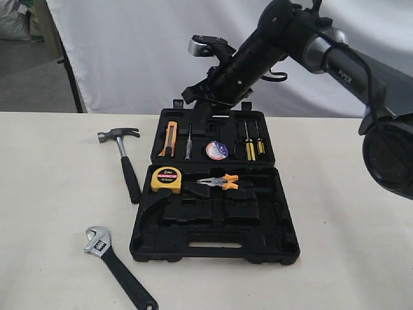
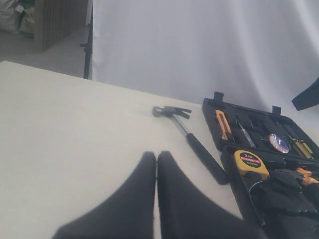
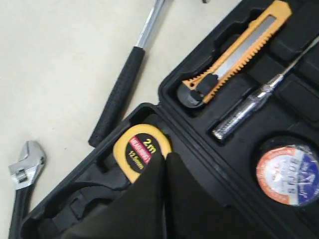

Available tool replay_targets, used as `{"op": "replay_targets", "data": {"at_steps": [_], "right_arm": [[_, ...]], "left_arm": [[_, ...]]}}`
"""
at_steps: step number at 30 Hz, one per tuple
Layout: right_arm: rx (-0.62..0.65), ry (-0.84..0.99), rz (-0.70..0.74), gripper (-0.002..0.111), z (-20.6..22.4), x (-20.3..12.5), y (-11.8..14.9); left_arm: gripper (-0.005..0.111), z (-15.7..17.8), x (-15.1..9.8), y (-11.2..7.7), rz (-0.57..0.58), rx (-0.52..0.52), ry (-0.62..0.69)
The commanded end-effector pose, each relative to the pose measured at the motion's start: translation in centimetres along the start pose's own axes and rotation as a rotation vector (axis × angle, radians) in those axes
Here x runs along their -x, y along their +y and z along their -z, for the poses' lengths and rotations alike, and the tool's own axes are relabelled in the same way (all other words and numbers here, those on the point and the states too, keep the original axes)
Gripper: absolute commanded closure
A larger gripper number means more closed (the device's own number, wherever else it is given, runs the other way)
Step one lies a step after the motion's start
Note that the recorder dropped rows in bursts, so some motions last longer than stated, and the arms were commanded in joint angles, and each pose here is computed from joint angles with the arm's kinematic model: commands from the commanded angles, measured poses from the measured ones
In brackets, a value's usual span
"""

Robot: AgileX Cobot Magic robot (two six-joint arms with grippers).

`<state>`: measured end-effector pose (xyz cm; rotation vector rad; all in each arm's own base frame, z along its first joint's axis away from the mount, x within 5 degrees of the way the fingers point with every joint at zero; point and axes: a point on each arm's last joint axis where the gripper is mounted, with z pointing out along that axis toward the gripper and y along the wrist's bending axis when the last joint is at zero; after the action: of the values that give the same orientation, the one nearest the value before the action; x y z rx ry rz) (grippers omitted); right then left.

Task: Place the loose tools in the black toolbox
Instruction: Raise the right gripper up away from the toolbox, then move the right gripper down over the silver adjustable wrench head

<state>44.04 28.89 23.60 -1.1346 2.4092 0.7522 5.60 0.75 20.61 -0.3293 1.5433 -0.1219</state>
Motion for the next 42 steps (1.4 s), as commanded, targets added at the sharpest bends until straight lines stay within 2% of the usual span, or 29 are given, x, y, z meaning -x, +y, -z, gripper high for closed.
{"op": "replay_targets", "data": {"at_steps": [1, 5, 14, 17, 19, 21, 24, 33, 37, 42], "right_arm": [[0.073, -0.001, 0.029, 0.109, 0.9, -0.5, 1.1], [0.087, 0.043, 0.014, 0.109, 1.4, -2.1, 1.8], [-0.037, -0.074, 0.040, 0.109, 3.7, -7.0, 3.6], [0.043, -0.113, 0.139, 0.109, 4.2, -8.2, 5.1], [0.140, -0.158, 0.195, 0.109, 4.3, -8.6, 6.3], [0.245, -0.214, 0.212, 0.109, 4.3, -8.5, 7.4], [0.337, -0.269, 0.180, 0.109, 3.8, -7.9, 8.9], [0.443, -0.173, 0.257, 0.109, -1.1, -8.6, 14.5], [0.384, -0.152, 0.287, 0.109, -3.6, -8.9, 16.1], [0.195, -0.113, 0.372, 0.108, -5.9, -9.3, 18.0]], "left_arm": [[0.106, 0.0, 0.2, 0.1, 0.000, 0.021, -0.020], [0.106, 0.0, 0.2, 0.1, 0.000, 0.021, -0.020], [0.106, 0.0, 0.2, 0.1, 0.000, 0.021, -0.020], [0.106, 0.0, 0.2, 0.1, 0.000, 0.021, -0.020], [0.106, 0.0, 0.2, 0.1, 0.000, 0.021, -0.020], [0.106, 0.0, 0.2, 0.1, 0.000, 0.021, -0.020], [0.106, 0.0, 0.2, 0.1, 0.000, 0.021, -0.020], [0.106, 0.0, 0.2, 0.1, 0.000, 0.021, -0.020], [0.106, 0.0, 0.2, 0.1, 0.000, 0.021, -0.020], [0.106, 0.0, 0.2, 0.1, 0.000, 0.021, -0.020]]}}
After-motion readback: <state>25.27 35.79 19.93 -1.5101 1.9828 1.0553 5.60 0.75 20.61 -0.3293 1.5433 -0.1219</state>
